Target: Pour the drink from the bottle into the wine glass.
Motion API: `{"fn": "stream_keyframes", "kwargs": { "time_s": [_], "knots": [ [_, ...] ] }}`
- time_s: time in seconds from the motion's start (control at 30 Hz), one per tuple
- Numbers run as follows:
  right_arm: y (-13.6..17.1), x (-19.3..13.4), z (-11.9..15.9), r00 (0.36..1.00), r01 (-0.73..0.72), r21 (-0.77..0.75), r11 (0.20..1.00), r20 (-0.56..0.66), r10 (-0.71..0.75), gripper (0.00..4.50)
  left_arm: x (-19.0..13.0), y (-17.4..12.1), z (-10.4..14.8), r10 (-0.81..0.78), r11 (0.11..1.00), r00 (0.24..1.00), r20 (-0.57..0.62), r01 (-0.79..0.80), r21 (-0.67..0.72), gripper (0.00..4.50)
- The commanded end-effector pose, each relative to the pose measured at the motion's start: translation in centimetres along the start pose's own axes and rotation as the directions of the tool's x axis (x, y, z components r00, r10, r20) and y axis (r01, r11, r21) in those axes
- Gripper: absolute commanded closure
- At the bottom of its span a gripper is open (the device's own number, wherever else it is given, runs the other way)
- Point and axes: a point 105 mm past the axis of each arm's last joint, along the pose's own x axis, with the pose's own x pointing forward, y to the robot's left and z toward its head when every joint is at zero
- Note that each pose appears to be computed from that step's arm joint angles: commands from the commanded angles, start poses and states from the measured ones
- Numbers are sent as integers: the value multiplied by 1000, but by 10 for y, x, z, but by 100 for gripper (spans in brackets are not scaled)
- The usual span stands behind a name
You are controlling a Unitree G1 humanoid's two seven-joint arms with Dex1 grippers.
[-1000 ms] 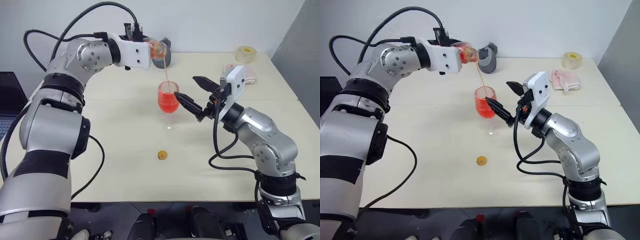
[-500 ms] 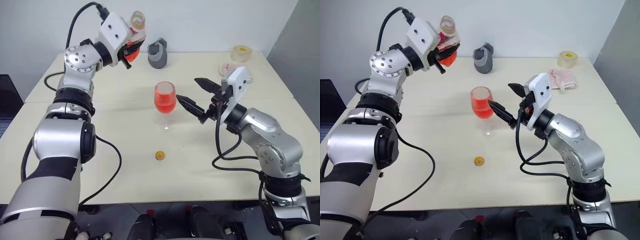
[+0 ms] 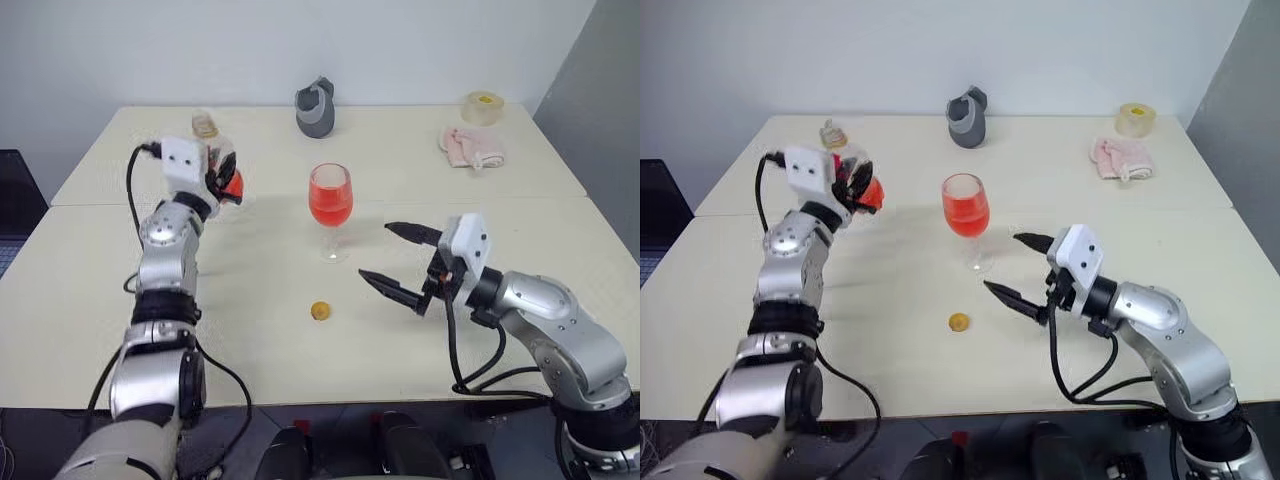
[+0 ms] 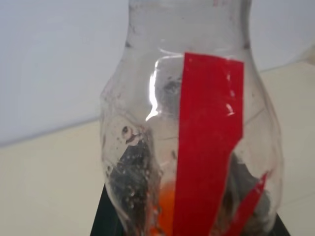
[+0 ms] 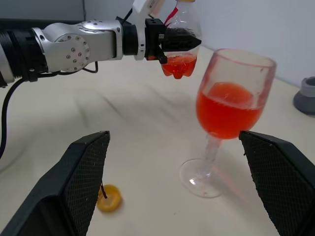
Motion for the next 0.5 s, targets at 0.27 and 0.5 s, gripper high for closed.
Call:
{"fn": "stream_keyframes", "kwargs": {
  "time_s": [0.27,0.5],
  "knots": [
    [-2,-4,9,999,-2,-66,998,43,5,0,-17,3,-17,65,996,998,14,-64,-56,352],
    [-5,-3,10,999,7,-76,997,38,-4,0,-18,2,-32,80,994,997,-3,-80,-80,352]
  ]
}}
